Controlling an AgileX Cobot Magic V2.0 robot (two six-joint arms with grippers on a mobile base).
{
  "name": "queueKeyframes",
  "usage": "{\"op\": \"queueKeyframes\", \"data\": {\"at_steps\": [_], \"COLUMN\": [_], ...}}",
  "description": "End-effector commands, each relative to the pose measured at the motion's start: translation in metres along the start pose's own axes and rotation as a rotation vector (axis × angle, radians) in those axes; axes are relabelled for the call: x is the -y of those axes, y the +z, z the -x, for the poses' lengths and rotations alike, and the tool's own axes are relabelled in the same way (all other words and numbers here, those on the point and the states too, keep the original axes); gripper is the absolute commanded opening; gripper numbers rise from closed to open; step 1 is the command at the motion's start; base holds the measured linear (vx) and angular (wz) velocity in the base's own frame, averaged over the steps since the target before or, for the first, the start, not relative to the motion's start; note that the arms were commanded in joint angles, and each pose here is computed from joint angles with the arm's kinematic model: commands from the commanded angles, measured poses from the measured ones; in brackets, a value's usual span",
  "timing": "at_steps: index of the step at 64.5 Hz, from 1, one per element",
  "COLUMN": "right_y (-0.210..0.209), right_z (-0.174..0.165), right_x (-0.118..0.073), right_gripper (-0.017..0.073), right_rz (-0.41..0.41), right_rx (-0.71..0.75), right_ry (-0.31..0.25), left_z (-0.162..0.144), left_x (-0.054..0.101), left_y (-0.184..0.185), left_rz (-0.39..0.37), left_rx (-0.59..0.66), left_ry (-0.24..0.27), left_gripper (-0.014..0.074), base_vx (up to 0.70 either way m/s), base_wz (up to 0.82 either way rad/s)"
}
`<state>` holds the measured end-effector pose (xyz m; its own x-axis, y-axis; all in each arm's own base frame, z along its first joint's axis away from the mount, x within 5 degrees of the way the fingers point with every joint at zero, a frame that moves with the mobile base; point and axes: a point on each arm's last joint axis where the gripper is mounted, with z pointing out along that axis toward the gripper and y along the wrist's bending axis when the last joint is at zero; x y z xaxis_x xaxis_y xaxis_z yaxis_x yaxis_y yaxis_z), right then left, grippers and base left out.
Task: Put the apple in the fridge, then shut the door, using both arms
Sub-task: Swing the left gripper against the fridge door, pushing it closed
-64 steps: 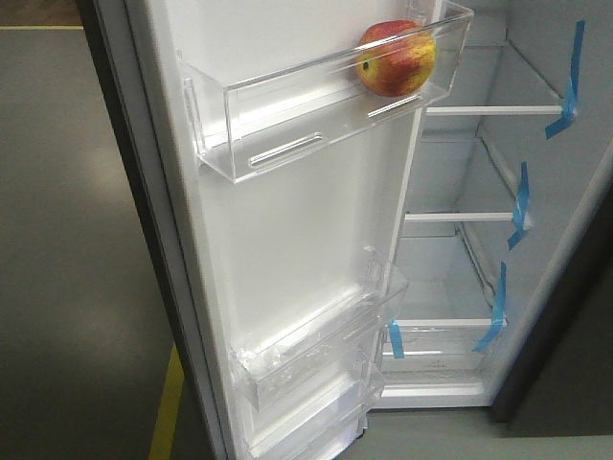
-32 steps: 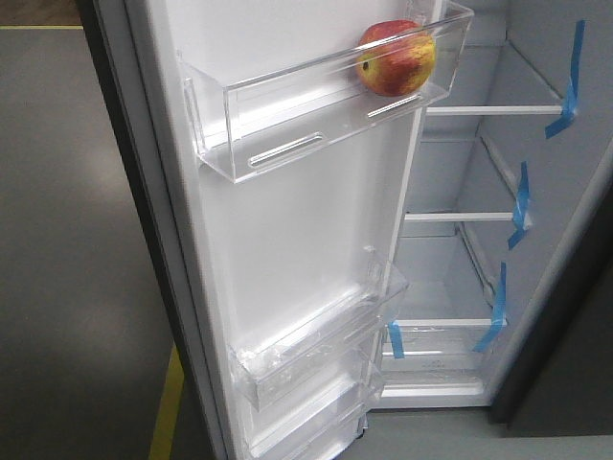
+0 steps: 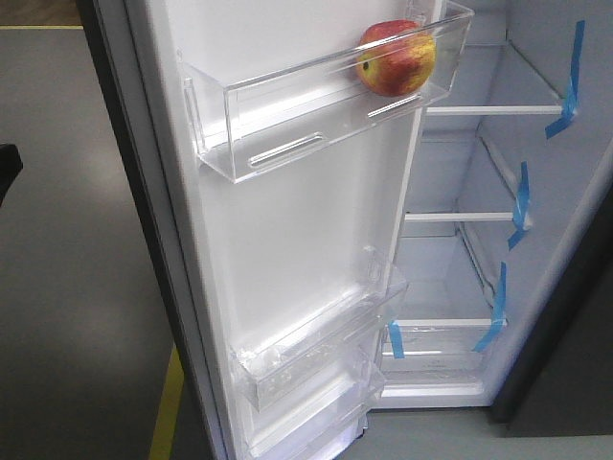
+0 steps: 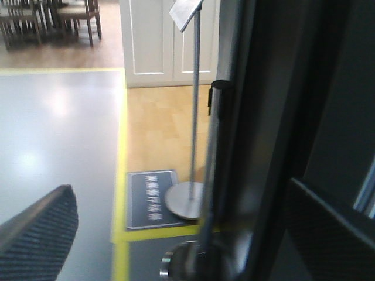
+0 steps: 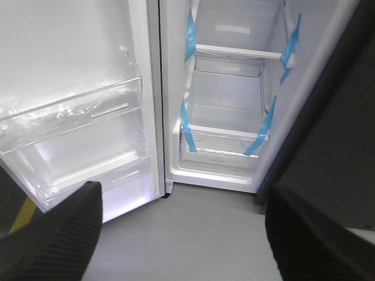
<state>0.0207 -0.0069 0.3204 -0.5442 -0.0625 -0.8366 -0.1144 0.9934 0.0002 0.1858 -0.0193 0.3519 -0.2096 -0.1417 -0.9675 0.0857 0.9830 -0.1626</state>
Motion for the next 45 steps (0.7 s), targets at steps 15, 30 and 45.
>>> {"op": "queueKeyframes", "data": {"at_steps": [15,30,45], "right_y": [-0.004,-0.004,-0.004], "right_z": [0.012,0.012,0.012], "right_x": [0.0,0.0,0.0], "right_gripper": [0.0547,0.0547,0.0547], "right_rz": [-0.008,-0.008,-0.008], "right_rx": [0.073,0.073,0.073], "right_ry": [-0.008,-0.008,-0.008], "left_z": [0.084,0.102,0.104], "left_x": [0.011,0.016,0.029], "left_y": [0.099,0.179,0.201], "left_rz": [-0.019,-0.038,-0.105], "left_rx": [0.071,-0.055,-0.16], "left_ry": [-0.095,-0.102,-0.087], "left_gripper": [0.0628,0.0624,0.0613], "base_vx": [0.0,0.0,0.0], "base_wz": [0.0,0.0,0.0]}}
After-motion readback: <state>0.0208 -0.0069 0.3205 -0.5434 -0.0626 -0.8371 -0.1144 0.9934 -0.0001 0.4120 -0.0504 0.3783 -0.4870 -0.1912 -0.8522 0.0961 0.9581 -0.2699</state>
